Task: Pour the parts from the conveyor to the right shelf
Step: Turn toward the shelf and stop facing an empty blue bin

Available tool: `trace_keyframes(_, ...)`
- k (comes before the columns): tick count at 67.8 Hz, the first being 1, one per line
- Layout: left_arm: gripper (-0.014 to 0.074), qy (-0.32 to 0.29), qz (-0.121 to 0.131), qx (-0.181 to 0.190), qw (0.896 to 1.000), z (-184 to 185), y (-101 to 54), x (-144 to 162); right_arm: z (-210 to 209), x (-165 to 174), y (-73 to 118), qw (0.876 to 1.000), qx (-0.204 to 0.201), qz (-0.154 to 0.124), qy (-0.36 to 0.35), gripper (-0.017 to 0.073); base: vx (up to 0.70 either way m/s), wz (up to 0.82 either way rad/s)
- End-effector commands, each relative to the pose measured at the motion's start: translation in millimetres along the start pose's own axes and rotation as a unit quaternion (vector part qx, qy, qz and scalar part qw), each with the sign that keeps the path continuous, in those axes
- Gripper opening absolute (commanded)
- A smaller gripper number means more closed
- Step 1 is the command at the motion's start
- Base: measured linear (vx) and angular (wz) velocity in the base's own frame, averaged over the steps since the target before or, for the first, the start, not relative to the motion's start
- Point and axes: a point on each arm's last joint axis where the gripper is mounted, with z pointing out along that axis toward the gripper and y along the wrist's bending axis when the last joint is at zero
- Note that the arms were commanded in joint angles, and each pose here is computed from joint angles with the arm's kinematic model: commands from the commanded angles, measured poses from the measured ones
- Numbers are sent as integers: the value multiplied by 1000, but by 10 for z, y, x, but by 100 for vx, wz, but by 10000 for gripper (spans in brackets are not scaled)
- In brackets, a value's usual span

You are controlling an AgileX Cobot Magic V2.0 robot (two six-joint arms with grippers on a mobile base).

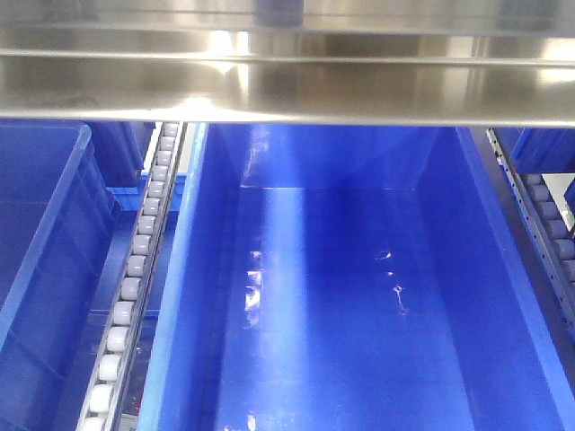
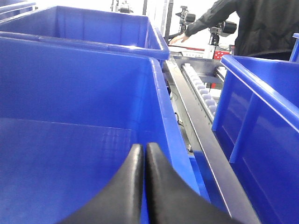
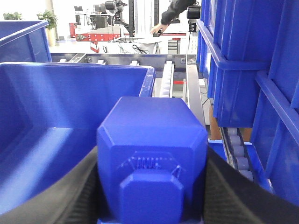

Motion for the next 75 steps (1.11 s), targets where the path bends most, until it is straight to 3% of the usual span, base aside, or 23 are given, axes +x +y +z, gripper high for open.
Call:
trace_keyframes(1, -6, -30, -7, 7, 1000, 2, -4, 1, -13, -147, -1, 999, 2, -6, -45, -4, 0, 0)
trace_keyframes(23, -6, -30, -7, 7, 1000, 2, -4, 1, -14, -155, 5, 999, -2, 6, -50, -4, 0, 0)
trace_keyframes(45, -6, -30, -7, 7, 1000, 2, -4, 1, 56, -277, 7, 999, -5, -4, -37, -1, 0, 0)
trace_keyframes(60, -6, -30, -7, 7, 1000, 2, -4, 1, 322, -433, 77, 998, -51, -16, 19, 4, 0, 0)
trace_keyframes(75, -6, -30, -7, 7, 1000, 2, -4, 1, 701, -555, 294, 987, -126, -32, 90, 10, 0, 0)
